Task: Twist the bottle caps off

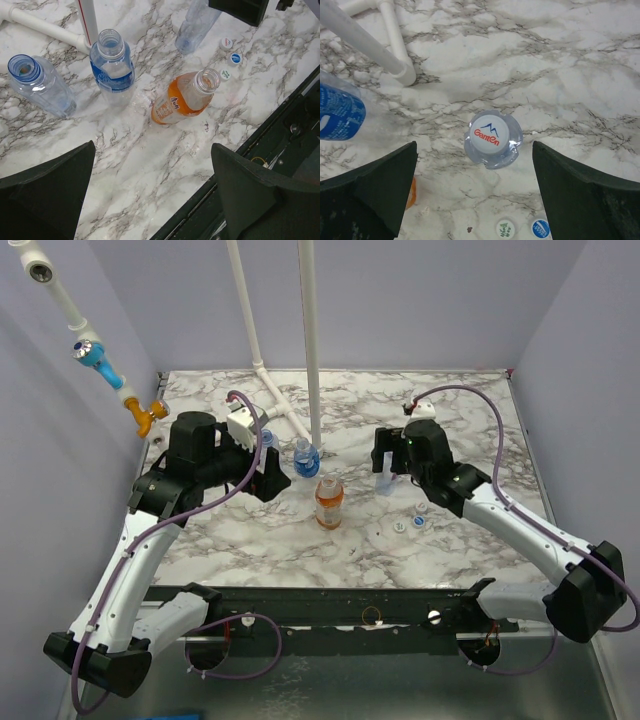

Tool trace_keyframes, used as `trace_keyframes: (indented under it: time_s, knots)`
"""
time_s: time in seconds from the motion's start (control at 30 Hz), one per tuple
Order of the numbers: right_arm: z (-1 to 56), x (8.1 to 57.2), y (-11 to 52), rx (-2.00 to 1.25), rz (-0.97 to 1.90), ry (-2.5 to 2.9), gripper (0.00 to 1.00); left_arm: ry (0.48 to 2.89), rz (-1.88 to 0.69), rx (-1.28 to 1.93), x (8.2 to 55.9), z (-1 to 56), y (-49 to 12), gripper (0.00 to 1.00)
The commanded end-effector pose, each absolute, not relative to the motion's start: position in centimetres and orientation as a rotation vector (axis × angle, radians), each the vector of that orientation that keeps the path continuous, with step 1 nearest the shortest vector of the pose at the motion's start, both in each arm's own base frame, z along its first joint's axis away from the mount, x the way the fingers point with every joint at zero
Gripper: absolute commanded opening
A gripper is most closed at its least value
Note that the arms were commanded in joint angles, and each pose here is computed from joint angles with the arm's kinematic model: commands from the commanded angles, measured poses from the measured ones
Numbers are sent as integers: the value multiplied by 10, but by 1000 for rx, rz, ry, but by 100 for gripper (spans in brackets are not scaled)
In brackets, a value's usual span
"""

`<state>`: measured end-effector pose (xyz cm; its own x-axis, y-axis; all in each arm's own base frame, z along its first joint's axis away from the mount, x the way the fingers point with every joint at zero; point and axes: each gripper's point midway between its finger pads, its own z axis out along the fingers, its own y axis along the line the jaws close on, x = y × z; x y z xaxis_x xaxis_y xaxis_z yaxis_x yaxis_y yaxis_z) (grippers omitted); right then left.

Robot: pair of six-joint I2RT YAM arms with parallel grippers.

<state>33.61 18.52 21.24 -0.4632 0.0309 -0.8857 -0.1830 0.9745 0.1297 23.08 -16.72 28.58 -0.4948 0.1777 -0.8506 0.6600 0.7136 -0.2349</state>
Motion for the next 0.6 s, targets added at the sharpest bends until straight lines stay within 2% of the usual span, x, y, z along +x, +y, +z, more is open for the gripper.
trace_keyframes:
  time_s: [0.0, 0.57]
  knots:
    - [190, 345, 171, -95, 134, 2054, 99, 1973, -730, 649, 231, 306, -171, 99]
    - [174, 369, 166, -95, 91, 1997, 88, 1982, -769, 645, 230, 300, -173, 99]
